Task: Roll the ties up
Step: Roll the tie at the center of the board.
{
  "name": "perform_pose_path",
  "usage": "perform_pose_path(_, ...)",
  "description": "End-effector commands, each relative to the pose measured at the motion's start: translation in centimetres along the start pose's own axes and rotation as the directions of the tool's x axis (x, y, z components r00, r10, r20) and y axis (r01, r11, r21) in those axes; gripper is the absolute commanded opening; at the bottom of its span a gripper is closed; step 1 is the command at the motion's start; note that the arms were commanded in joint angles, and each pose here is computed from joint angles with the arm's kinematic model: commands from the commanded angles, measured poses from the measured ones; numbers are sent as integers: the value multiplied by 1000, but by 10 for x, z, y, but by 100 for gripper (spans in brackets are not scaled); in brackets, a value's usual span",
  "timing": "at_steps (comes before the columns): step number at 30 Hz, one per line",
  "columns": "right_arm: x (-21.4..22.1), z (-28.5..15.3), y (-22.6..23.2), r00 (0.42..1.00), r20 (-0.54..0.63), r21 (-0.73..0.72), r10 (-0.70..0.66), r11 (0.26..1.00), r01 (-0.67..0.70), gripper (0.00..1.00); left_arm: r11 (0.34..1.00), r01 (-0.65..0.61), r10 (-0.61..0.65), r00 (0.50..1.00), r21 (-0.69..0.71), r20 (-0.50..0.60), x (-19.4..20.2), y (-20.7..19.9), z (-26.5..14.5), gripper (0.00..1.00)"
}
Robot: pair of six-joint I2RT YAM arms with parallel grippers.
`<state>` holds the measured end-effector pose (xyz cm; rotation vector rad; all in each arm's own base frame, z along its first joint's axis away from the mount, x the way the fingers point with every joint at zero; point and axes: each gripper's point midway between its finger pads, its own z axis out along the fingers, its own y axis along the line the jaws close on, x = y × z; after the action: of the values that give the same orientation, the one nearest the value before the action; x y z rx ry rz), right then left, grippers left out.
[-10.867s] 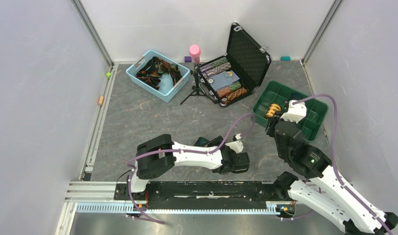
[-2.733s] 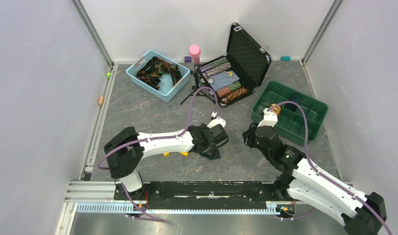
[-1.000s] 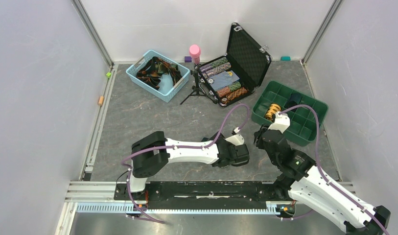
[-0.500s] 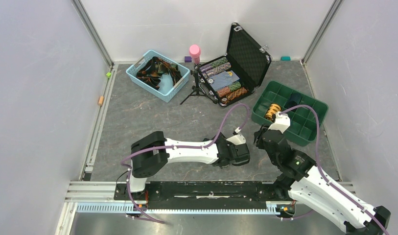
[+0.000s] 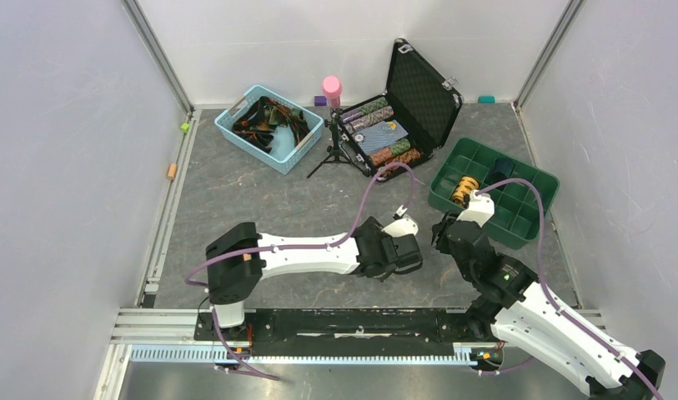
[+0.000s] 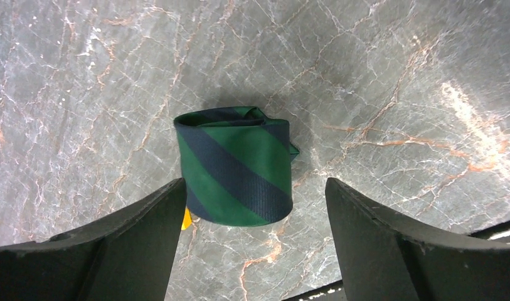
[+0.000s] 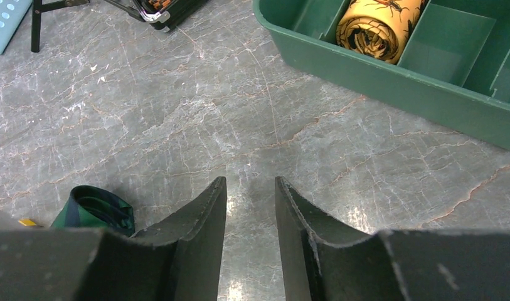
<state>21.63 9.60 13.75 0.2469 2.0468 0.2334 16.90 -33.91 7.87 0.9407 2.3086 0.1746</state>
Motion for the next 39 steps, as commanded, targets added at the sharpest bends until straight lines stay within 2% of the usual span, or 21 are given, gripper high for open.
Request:
perform_pose_path(1,-1,1,2,999,13,-5,31,999,-31,40,992,116,-119,989,44,90,-25,13,-26,88)
perform_pose_path(4,4,3,10,999,-3,-46,41,998,-41,41,985,156,-165,977,79,132,-34,21,-38,88)
perform_pose_path(8,13,4,39,996,-49,-189,76,978,-84,41,948,261,-293,938,181,187,-45,43,-50,89)
perform_pose_path(12,34,5,70,981,-139,-332,139,927,-178,46,862,375,-459,864,341,209,-49,64,-51,90)
perform_pose_path(17,62,3,103,936,-288,-449,203,835,-319,52,744,484,-604,782,461,154,-31,87,-32,91)
perform_pose_path(21,79,3,114,900,-379,-456,215,803,-384,54,682,514,-651,750,520,113,-21,87,-20,93)
perform_pose_path(29,92,0,132,857,-461,-462,229,763,-453,47,565,517,-706,706,643,53,-12,75,-9,95)
perform_pose_path(39,112,0,146,827,-522,-451,208,755,-475,43,530,514,-697,717,675,0,5,65,8,95)
